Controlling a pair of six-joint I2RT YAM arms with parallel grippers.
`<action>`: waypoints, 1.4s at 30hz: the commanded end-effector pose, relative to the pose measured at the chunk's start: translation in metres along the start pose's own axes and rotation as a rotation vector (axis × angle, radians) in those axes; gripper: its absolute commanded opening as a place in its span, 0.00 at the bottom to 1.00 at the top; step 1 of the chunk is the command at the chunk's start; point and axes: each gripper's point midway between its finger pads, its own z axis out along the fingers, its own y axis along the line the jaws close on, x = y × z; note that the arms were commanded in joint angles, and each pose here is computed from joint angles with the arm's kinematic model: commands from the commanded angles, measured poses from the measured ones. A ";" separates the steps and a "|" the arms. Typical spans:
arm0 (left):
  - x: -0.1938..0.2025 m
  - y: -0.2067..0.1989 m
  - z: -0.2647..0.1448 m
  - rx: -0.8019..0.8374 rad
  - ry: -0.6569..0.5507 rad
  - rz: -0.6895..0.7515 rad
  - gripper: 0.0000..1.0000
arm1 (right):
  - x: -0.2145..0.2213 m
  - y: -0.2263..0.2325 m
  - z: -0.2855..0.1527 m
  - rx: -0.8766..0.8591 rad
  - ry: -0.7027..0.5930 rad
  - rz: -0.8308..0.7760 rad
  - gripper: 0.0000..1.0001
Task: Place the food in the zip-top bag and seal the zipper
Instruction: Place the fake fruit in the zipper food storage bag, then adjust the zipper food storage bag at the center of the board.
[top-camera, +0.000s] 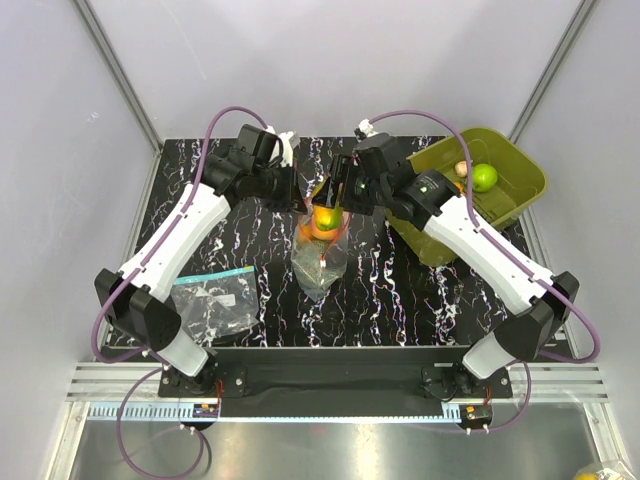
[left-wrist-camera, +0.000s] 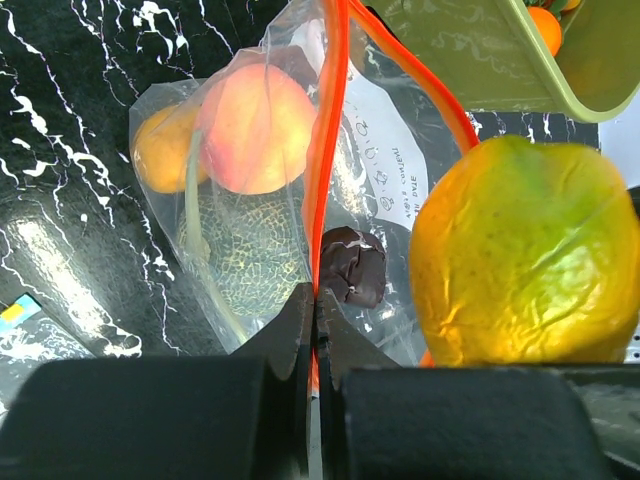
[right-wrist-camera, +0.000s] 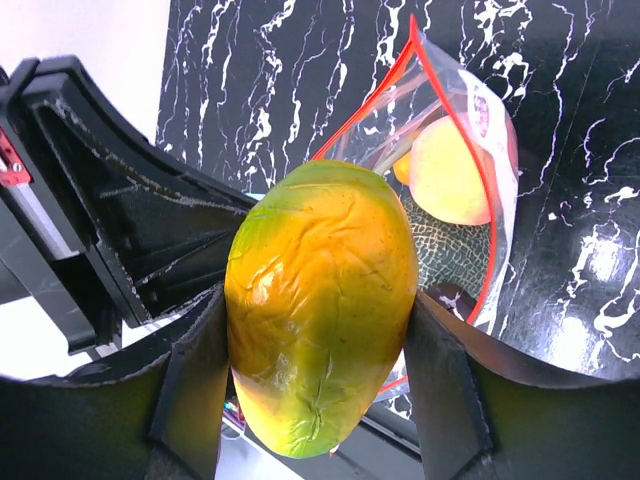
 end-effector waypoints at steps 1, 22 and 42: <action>-0.013 -0.009 -0.018 0.022 -0.079 0.010 0.00 | 0.000 0.002 0.003 0.010 -0.025 -0.043 0.47; -0.009 -0.005 -0.025 0.004 -0.091 0.018 0.00 | -0.002 -0.049 -0.005 0.287 -0.057 -0.076 0.74; -0.007 -0.002 -0.025 -0.011 -0.092 0.028 0.00 | -0.008 -0.079 0.010 0.466 0.017 -0.217 0.63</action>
